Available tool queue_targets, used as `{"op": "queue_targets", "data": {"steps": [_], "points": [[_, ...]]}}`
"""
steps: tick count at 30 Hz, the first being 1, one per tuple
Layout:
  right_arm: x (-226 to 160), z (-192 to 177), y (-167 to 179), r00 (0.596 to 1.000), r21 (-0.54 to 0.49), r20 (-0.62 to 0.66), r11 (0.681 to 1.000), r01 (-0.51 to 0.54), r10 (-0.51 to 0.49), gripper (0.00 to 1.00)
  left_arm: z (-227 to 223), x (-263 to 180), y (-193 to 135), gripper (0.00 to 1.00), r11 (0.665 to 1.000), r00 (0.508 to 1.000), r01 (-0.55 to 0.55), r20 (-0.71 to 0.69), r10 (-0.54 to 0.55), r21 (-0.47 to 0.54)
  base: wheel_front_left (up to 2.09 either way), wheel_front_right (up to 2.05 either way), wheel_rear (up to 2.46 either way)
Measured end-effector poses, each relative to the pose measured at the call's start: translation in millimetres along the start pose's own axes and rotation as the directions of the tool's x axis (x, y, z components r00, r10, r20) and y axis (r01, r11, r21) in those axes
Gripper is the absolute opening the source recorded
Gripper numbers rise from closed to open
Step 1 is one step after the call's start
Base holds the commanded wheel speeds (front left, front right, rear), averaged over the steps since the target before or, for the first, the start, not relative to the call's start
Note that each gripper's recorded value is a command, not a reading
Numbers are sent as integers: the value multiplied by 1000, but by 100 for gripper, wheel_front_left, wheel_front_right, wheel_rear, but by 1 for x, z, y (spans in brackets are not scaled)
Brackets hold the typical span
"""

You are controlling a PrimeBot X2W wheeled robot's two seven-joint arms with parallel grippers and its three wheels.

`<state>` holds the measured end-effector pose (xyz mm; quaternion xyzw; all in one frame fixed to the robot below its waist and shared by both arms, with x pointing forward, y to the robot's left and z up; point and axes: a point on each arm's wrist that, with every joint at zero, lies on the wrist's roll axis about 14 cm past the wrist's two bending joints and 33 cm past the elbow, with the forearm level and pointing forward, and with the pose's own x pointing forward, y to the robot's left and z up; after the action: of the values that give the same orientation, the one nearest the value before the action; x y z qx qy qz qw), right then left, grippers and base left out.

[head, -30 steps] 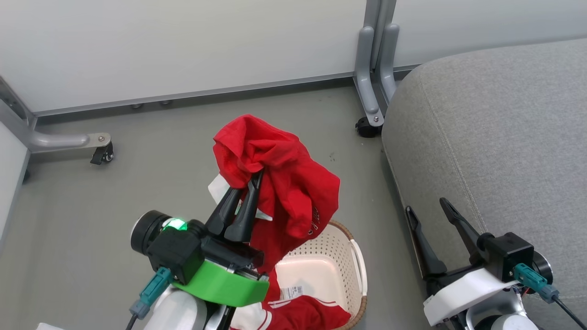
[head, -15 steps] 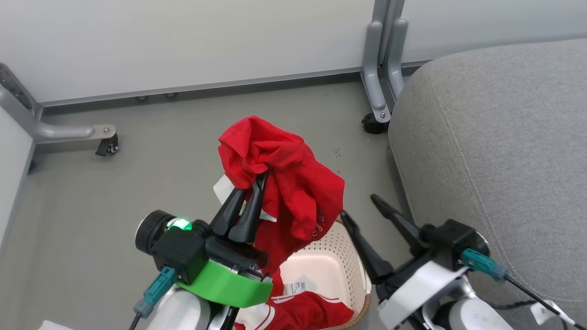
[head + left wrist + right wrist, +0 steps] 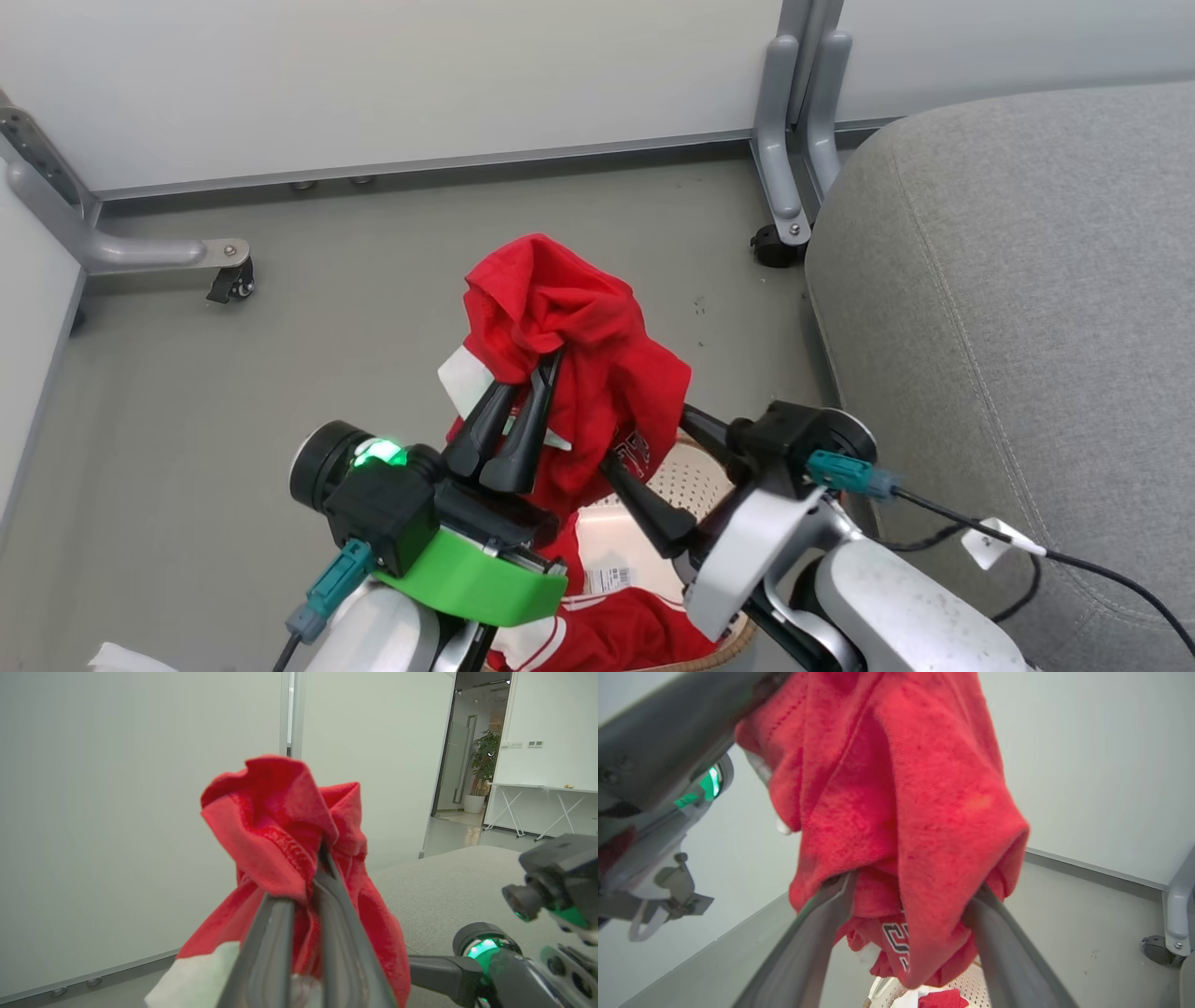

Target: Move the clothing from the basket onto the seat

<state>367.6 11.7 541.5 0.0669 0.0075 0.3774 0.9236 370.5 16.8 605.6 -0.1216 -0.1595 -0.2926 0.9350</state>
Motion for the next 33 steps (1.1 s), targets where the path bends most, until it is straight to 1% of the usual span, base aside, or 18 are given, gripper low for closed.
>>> {"op": "queue_targets", "data": {"steps": [3, 4, 5, 6, 21, 30, 31, 32, 33], "points": [[7, 0, 5, 999, -8, -1, 999, -33, 33, 100, 0, 0, -1, 0, 1000, 1000, 2, 1, -2, -5, 0, 0, 0], [9, 1, 7, 999, -11, 0, 999, -42, 42, 90, 0, 0, -1, 0, 1000, 1000, 2, 0, -2, -6, 0, 0, 0], [11, 2, 8, 999, -11, 5, 999, -50, 50, 40, 0, 0, -1, 0, 1000, 1000, 3, 0, -3, -7, 0, 0, 0], [13, 2, 9, 998, -11, 9, 998, -56, 56, 0, 0, 0, -1, 0, 1000, 1000, 3, 0, -3, -7, 0, 0, 0], [15, -5, 7, 998, 0, 6, 998, -69, 69, 0, 0, 0, -2, 0, 1000, 1000, 1, -1, -1, -20, 0, 0, 0], [17, -1, 7, 997, 3, 27, 997, -76, 76, 0, -1, -1, 1, 0, 1000, 1000, -13, -4, 13, -26, 0, 0, 0], [17, 0, 7, 997, 3, 30, 997, -76, 76, 0, -1, -1, 2, 62, 1000, 1000, -18, -5, 18, -24, 0, 0, 0], [17, 0, 7, 997, 3, 32, 997, -77, 76, 0, -1, -1, 2, 100, 1000, 1000, -21, -7, 21, -23, 0, 0, 0], [17, 1, 7, 996, 3, 35, 997, -77, 77, 0, -2, -1, 4, 100, 999, 1000, -28, -11, 28, -19, 0, 0, 0]]}}
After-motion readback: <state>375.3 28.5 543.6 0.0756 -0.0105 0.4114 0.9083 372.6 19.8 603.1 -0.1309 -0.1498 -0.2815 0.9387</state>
